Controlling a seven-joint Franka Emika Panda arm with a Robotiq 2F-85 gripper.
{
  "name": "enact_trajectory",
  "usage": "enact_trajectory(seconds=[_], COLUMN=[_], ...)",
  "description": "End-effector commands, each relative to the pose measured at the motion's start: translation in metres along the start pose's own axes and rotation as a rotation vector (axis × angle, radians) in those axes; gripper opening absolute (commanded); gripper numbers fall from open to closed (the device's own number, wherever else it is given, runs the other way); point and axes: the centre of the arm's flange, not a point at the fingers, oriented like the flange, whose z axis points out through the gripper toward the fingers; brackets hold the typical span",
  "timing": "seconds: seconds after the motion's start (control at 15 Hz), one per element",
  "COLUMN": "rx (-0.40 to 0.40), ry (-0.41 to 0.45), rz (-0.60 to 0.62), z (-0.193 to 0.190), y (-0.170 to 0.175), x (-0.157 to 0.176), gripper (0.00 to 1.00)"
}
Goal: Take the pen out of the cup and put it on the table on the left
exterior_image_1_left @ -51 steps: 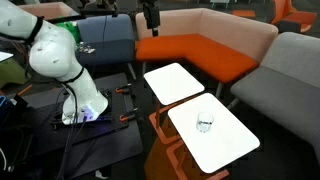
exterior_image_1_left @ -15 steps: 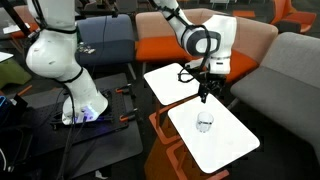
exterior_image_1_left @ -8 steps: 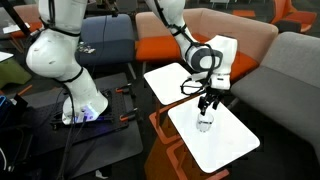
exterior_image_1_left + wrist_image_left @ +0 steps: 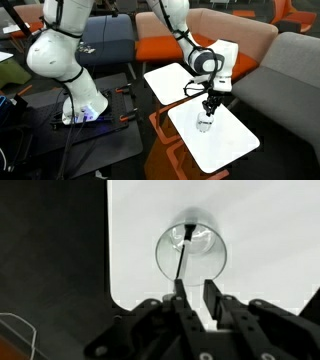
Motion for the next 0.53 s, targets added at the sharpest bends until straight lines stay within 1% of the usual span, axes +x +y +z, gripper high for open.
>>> enact_trajectory(seconds=[0.0,0.13,0.2,0.27,0.47], rx=[-0.022,-0.027,-0.031,-0.034,-0.038], ry=[-0.009,-0.013,-0.013,-0.015,-0.026], rz=[0.006,0.005,0.005,0.011,0.03], z=[0.004,0.008,0.01,0.012,0.018], y=[-0.005,-0.004,-0.003,-0.002,0.0], x=[0.002,-0.001,-0.003,-0.004,-0.006], gripper=[0.1,0.06,0.09,0.09,0.19])
